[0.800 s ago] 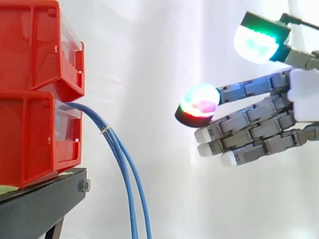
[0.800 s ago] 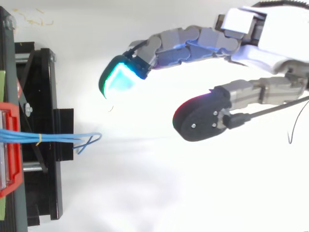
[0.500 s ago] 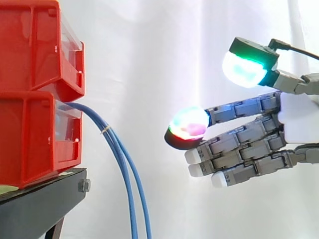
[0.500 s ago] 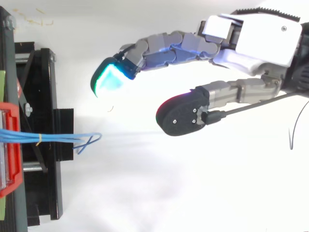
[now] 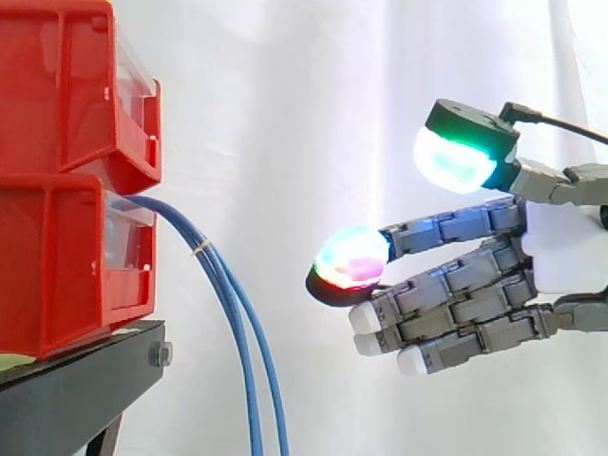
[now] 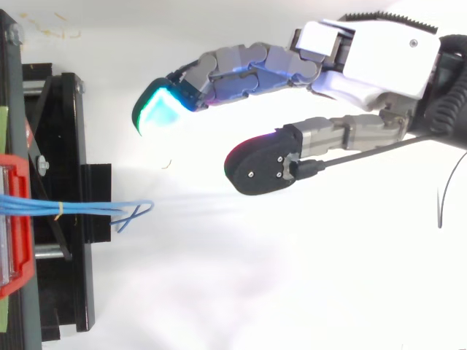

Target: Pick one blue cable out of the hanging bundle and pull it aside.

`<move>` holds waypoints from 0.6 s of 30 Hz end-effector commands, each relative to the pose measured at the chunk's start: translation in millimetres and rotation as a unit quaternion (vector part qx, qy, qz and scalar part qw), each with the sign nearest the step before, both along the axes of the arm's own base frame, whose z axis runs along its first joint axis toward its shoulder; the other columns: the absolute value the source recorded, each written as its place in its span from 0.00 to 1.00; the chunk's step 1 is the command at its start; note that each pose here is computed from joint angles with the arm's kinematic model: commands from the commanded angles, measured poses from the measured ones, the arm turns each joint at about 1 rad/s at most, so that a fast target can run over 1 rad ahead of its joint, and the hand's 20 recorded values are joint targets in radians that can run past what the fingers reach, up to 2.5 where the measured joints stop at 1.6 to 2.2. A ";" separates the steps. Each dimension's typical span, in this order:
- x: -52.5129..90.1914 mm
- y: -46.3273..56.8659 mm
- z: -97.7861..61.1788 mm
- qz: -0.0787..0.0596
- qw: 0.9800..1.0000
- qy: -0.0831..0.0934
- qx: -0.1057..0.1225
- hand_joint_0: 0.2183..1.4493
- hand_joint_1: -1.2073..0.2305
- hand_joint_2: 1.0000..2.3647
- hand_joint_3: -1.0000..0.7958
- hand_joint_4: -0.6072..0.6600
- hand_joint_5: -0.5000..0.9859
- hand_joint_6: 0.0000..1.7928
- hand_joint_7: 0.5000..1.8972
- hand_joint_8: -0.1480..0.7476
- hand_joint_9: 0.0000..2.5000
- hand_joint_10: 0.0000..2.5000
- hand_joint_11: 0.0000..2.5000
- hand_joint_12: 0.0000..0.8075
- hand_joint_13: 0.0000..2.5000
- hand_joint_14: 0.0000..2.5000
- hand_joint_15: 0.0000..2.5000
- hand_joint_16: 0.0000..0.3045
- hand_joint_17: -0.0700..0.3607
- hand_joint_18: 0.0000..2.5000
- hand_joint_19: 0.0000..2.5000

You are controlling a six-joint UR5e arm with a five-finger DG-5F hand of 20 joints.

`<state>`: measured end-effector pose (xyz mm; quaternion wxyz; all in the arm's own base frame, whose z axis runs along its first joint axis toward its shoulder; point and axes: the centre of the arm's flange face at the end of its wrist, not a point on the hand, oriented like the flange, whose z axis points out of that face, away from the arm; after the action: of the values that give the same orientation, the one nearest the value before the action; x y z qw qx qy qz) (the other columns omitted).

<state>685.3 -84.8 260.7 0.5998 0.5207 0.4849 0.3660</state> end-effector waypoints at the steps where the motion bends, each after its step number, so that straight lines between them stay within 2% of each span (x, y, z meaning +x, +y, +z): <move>1: 2.4 0.0 -5.6 -0.006 1.000 0.000 -0.011 0.20 0.47 0.00 0.28 0.62 0.19 0.28 0.17 0.43 0.22 0.00 0.06 0.42 0.12 0.00 0.03 0.17 0.43 0.10 0.12; 2: 3.7 0.8 -9.1 -0.007 1.000 0.001 -0.016 0.20 0.47 0.00 0.28 0.62 0.19 0.28 0.17 0.43 0.22 0.00 0.06 0.42 0.12 0.00 0.03 0.17 0.43 0.10 0.12; 3: 6.0 1.8 -20.8 -0.008 1.000 0.007 -0.019 0.20 0.47 0.00 0.28 0.62 0.19 0.28 0.17 0.43 0.22 0.00 0.06 0.42 0.12 0.00 0.03 0.17 0.43 0.10 0.13; 5: 7.0 3.2 -23.5 -0.007 1.000 0.007 -0.019 0.20 0.46 0.00 0.28 0.62 0.20 0.28 0.18 0.43 0.22 0.00 0.06 0.42 0.12 0.00 0.04 0.17 0.44 0.10 0.13; 6: 9.0 4.3 -24.0 -0.007 1.000 0.001 -0.020 0.20 0.46 0.00 0.28 0.62 0.20 0.28 0.17 0.43 0.22 0.00 0.06 0.42 0.12 0.00 0.03 0.17 0.44 0.10 0.13; 7: 11.9 6.4 -32.9 -0.007 1.000 0.000 -0.021 0.20 0.46 0.00 0.28 0.62 0.20 0.28 0.18 0.43 0.22 0.00 0.06 0.42 0.12 0.00 0.04 0.17 0.44 0.11 0.13; 8: 17.3 10.4 -43.8 -0.010 1.000 -0.009 -0.021 0.20 0.46 0.00 0.28 0.62 0.20 0.28 0.18 0.43 0.22 0.00 0.06 0.42 0.12 0.00 0.04 0.17 0.44 0.11 0.13; 10: 20.6 12.0 -52.0 -0.009 1.000 -0.013 -0.021 0.20 0.45 0.00 0.28 0.63 0.20 0.28 0.18 0.43 0.22 0.00 0.06 0.42 0.12 0.00 0.04 0.17 0.43 0.11 0.13; 11: 24.2 13.6 -62.0 -0.009 1.000 -0.019 -0.020 0.20 0.45 0.00 0.28 0.63 0.20 0.28 0.18 0.43 0.22 0.00 0.06 0.42 0.12 0.00 0.04 0.17 0.43 0.11 0.13; 12: 28.9 15.4 -65.5 -0.008 0.999 -0.028 -0.019 0.20 0.45 0.00 0.28 0.63 0.20 0.28 0.18 0.43 0.22 0.00 0.06 0.42 0.12 0.00 0.04 0.17 0.43 0.11 0.13; 15: 36.8 19.7 -76.4 -0.007 0.999 -0.039 -0.019 0.20 0.45 0.00 0.28 0.63 0.20 0.28 0.18 0.43 0.23 0.00 0.07 0.42 0.12 0.00 0.04 0.17 0.43 0.11 0.13; 17: 43.2 21.7 -80.0 -0.007 0.999 -0.044 -0.018 0.20 0.45 0.00 0.28 0.64 0.20 0.28 0.19 0.43 0.23 0.00 0.06 0.42 0.12 0.00 0.04 0.17 0.43 0.11 0.13; 18: 44.1 24.2 -83.3 -0.005 0.999 -0.041 -0.019 0.20 0.45 0.00 0.28 0.64 0.20 0.28 0.18 0.43 0.23 0.00 0.06 0.42 0.12 0.00 0.04 0.17 0.43 0.11 0.13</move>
<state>722.1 -65.4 186.1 0.6294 0.4989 0.4660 0.3712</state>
